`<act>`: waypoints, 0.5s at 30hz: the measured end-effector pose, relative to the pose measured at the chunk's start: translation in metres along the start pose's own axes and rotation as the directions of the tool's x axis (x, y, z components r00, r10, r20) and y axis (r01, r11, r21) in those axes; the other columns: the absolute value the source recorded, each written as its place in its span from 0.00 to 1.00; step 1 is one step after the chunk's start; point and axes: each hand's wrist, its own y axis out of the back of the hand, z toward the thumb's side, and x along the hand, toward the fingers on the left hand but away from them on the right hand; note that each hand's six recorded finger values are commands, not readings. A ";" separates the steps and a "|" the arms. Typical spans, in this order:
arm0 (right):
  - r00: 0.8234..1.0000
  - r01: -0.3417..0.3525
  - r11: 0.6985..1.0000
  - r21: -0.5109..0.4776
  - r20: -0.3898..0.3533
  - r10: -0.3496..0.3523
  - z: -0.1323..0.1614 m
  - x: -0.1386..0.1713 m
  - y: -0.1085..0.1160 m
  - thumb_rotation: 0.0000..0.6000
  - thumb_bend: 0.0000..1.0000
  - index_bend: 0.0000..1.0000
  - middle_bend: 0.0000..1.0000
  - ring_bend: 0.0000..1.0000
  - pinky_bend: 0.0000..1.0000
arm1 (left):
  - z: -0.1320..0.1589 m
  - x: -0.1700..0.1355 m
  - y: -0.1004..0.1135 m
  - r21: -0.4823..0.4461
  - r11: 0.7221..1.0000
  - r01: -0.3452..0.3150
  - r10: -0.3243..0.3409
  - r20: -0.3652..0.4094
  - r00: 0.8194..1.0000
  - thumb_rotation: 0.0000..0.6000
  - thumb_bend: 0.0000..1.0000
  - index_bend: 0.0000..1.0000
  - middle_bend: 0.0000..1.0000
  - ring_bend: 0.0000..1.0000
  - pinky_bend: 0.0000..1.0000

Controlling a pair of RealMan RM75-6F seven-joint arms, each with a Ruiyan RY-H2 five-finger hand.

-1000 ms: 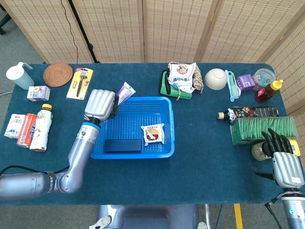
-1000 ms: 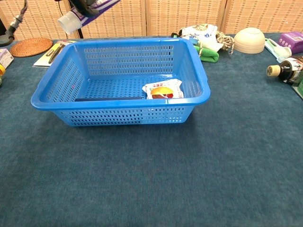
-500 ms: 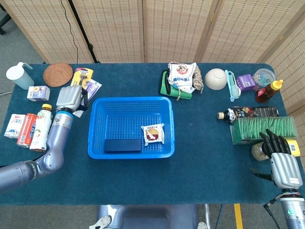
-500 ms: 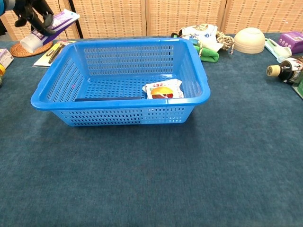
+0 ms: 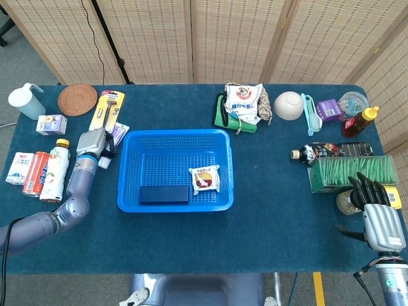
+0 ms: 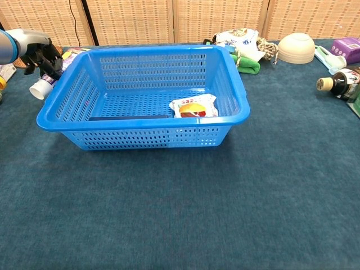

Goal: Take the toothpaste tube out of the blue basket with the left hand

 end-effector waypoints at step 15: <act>1.000 -0.005 1.000 -0.005 -0.005 0.005 0.000 0.001 0.000 1.00 0.00 0.00 0.00 0.00 0.00 | 0.001 -0.010 -0.014 0.042 0.995 0.092 -0.092 -0.001 0.996 1.00 0.26 0.00 0.00 0.00 0.22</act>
